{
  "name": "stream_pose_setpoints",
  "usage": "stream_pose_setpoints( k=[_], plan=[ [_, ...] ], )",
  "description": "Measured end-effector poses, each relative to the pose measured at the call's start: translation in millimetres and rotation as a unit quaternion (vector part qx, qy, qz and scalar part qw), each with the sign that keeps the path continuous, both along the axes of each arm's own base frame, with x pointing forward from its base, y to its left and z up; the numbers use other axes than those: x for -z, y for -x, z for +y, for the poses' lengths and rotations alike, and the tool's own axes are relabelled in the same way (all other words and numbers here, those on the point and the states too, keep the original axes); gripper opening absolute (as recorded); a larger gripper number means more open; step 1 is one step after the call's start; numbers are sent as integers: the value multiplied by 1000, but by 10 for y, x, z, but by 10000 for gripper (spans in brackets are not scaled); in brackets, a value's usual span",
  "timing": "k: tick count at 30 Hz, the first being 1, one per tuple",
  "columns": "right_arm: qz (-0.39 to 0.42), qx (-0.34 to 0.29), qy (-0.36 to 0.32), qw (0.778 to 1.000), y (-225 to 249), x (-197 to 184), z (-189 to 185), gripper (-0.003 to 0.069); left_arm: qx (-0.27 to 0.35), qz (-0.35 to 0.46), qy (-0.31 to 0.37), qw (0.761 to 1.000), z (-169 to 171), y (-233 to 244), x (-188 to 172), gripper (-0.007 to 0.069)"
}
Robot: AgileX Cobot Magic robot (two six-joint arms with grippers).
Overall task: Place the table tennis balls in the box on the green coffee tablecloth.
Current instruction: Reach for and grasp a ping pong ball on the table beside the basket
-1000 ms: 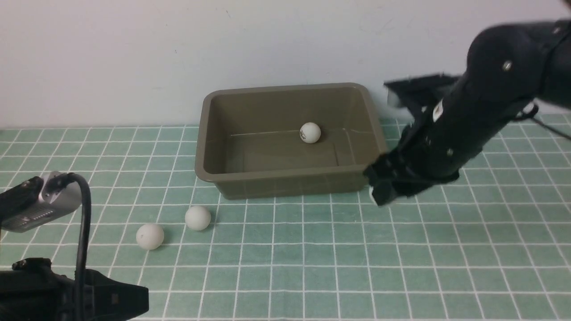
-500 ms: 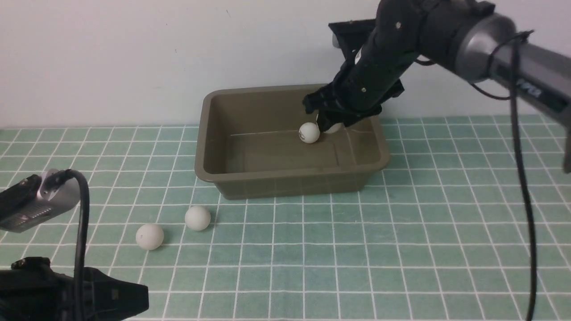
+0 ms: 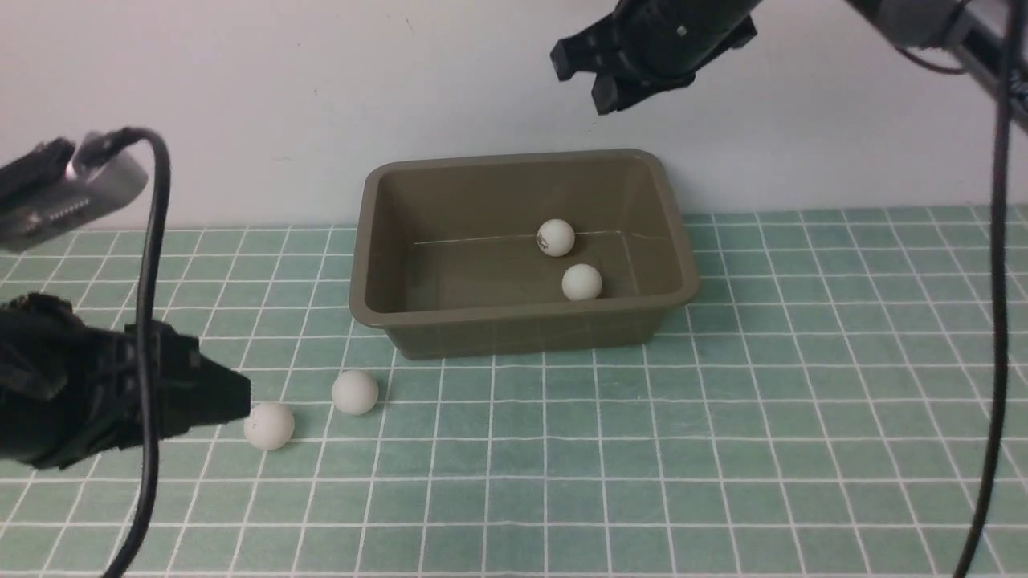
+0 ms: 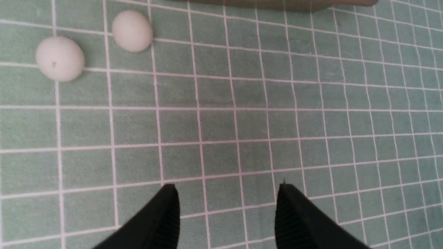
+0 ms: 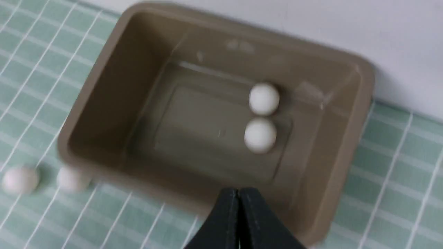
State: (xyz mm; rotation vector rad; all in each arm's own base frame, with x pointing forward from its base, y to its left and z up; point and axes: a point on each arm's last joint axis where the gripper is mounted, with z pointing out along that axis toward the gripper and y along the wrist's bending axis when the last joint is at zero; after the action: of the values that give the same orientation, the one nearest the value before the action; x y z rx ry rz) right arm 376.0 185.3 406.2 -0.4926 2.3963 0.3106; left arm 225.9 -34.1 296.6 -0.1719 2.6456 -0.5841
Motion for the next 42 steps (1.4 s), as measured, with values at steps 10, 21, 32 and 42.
stream_pose_setpoints(
  k=[10, 21, 32, 42],
  plan=[
    [83, -1, 32, 996, 1124, 283, -522, -16, -40, 66, -30, 997, 72, -929, 860, 516],
    [78, 1, 30, 996, 1151, 337, -537, -18, -35, 118, -46, 991, 91, -1110, 1287, 524],
    [96, -1, 39, 995, 1178, 367, -548, -18, -18, 153, -64, 986, 110, -1138, 1405, 335],
    [89, 0, 35, 995, 1166, 362, -544, -18, 80, 9, -45, 996, -609, -1428, -8, 335]
  ],
)
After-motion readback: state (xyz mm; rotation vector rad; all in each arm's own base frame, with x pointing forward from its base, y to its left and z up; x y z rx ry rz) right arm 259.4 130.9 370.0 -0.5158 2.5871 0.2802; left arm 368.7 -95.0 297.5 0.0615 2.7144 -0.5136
